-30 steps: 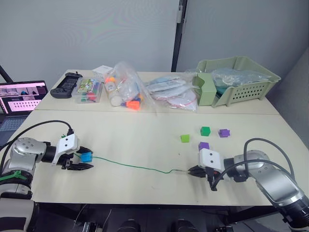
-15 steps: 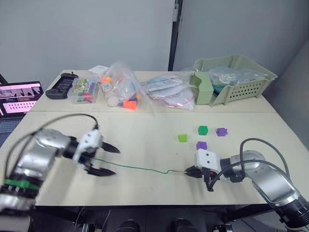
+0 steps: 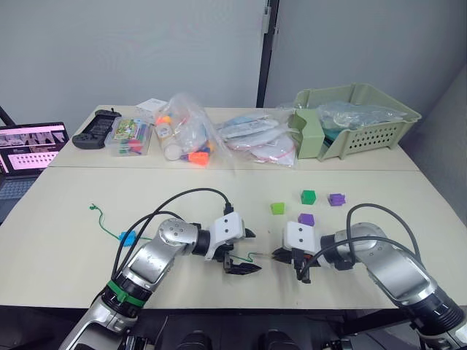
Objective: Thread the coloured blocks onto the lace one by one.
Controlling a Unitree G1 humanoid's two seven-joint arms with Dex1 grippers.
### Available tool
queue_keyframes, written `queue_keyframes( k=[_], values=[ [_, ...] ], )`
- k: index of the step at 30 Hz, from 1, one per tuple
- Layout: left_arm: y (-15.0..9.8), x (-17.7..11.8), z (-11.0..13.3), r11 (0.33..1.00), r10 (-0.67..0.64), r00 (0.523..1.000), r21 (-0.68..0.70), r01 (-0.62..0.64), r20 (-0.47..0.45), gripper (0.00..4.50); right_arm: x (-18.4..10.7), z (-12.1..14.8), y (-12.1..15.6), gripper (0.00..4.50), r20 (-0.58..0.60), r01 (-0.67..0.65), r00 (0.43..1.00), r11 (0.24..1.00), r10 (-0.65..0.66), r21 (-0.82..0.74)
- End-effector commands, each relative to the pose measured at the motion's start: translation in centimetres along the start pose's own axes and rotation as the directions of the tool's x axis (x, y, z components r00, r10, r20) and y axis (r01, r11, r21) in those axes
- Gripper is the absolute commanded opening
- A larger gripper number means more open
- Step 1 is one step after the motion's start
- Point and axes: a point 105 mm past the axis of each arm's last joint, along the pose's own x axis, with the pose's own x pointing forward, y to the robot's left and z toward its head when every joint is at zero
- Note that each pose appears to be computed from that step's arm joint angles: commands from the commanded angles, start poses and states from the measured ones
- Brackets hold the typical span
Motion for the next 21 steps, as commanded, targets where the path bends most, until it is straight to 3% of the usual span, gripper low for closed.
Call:
queue_keyframes(
  k=[1, 4, 18, 21],
  values=[
    [0.19, 0.18, 0.56, 1.0, 0.005, 1.0, 0.026, -0.005, -0.002, 4.46, -0.21, 0.87, -0.2, 0.0, 0.019, 0.013, 1.0, 1.0, -0.013, -0.02],
    [0.2, 0.55, 0.44, 1.0, 0.001, 1.0, 0.025, -0.001, -0.01, 4.46, -0.17, 0.97, -0.17, 0.0, 0.024, 0.013, 1.0, 1.0, -0.012, -0.018],
    [0.19, 0.77, 0.32, 1.0, -0.006, 1.0, 0.022, 0.006, -0.02, 0.02, -0.13, 0.99, -0.13, 0.0, 0.022, 0.007, 1.0, 1.0, -0.007, -0.021],
    [0.17, 0.79, 0.32, 1.0, -0.007, 1.0, 0.02, 0.007, -0.02, 0.02, -0.15, 1.02, -0.14, 0.0, 0.023, 0.009, 1.0, 1.0, -0.008, -0.022]
  ],
)
